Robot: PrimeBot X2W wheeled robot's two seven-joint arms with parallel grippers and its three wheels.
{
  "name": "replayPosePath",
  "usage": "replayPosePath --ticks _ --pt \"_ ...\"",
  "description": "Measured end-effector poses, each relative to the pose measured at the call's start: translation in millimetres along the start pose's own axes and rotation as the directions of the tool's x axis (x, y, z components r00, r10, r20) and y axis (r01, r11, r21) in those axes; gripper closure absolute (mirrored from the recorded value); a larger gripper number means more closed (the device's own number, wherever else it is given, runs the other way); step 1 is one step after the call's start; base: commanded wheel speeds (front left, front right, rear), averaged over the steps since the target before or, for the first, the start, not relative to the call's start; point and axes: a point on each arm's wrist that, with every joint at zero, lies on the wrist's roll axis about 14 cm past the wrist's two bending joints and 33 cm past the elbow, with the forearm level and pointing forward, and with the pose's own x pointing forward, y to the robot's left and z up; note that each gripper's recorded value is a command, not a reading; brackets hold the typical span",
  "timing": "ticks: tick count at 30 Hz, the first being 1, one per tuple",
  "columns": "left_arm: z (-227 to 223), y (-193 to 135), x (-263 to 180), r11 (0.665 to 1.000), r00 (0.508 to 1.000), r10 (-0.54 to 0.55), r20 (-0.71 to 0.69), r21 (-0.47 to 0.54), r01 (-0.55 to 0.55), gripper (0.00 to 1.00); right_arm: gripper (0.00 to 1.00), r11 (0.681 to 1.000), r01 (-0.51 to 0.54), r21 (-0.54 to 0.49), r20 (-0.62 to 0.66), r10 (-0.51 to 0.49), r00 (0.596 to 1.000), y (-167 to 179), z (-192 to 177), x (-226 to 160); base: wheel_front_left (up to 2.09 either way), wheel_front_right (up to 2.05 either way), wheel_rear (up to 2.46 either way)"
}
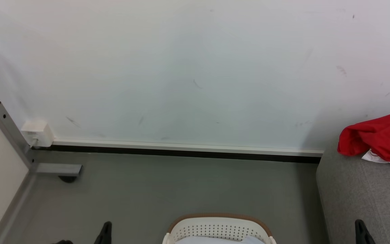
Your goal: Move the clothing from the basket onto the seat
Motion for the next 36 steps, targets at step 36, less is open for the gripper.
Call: replayPosePath --ticks 36 --pt "25.3 3.4 18.0 0.879 0.999 0.040 0.028 -0.476 -0.022 1.00 1.00 0.854 0.025 0.519 0.010 -0.036 0.999 -2.2 18.6 18.8 0.00 0.00 0.00"
